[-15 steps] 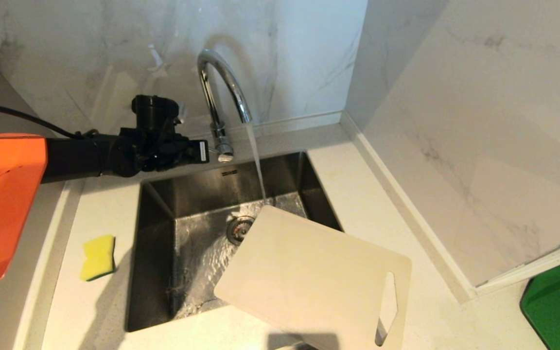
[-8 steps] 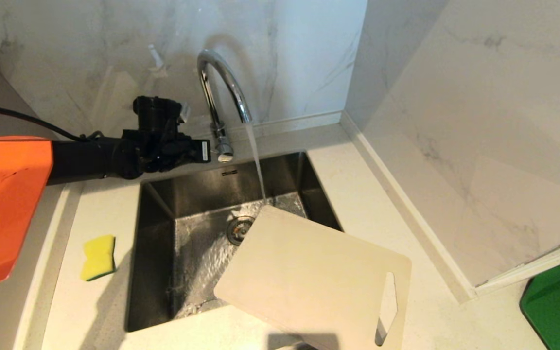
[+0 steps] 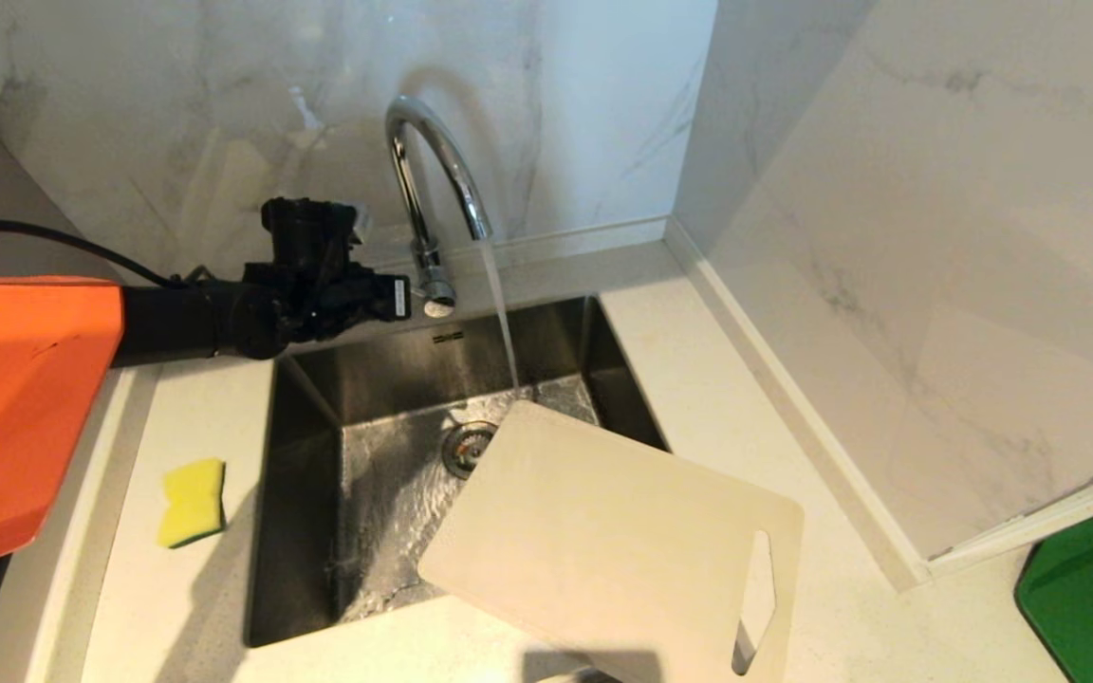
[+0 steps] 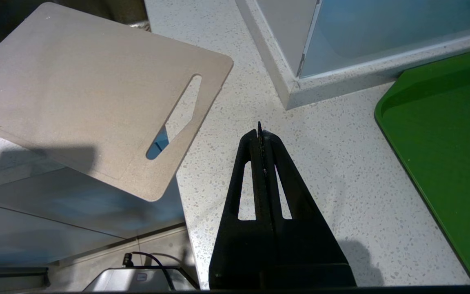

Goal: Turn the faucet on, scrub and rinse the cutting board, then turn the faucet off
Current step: Turn off the tap

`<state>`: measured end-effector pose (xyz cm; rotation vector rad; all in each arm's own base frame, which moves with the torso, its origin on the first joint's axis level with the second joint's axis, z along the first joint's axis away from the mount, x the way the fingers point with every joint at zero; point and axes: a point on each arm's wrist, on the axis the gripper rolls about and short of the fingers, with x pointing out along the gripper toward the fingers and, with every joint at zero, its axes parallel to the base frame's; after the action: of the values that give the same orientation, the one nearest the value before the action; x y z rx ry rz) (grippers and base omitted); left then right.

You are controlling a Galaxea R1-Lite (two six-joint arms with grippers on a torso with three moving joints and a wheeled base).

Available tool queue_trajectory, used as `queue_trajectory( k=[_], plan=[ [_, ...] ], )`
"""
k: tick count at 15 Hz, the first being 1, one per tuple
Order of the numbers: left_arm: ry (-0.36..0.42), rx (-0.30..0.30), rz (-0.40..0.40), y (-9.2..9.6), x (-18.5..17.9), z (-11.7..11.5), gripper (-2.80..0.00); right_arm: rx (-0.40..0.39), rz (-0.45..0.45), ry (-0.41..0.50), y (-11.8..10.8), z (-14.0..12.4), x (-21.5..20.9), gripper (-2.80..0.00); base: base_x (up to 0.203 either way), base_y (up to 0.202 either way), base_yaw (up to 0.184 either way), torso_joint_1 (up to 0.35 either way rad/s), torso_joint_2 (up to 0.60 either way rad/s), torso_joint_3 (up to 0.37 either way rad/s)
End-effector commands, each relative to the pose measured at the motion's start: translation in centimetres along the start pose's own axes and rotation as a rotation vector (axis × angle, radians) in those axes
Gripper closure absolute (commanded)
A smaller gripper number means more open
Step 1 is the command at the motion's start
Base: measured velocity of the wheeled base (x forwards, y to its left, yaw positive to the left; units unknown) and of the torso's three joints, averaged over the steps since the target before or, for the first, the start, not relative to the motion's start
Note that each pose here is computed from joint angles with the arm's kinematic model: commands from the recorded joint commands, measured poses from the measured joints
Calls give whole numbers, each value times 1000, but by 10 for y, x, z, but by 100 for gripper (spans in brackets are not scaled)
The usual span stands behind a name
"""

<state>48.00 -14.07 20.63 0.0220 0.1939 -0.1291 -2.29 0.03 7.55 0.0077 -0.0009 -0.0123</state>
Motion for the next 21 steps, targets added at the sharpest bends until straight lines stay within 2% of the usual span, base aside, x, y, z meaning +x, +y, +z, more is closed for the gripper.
queue_trajectory(
  k=[1, 11, 14, 15, 18, 21],
  plan=[
    [-20, 11, 2, 1, 3, -1, 0, 0, 0, 1, 0, 0, 0, 0, 0, 0, 0, 0, 0, 0],
    [-21, 10, 8, 4, 6, -4, 0, 0, 0, 1, 0, 0, 0, 0, 0, 0, 0, 0, 0, 0],
    [-23, 9, 8, 6, -4, 8, 0, 0, 0, 0, 0, 0, 0, 0, 0, 0, 0, 0, 0, 0],
    [-8, 10, 8, 7, -14, 17, 0, 0, 0, 1, 0, 0, 0, 0, 0, 0, 0, 0, 0, 0],
    [144, 23, 6, 12, -54, 37, 0, 0, 0, 2, 0, 0, 0, 0, 0, 0, 0, 0, 0, 0],
    [262, 30, 13, 18, -95, 44, 0, 0, -1, 1, 0, 0, 0, 0, 0, 0, 0, 0, 0, 0]
  ],
)
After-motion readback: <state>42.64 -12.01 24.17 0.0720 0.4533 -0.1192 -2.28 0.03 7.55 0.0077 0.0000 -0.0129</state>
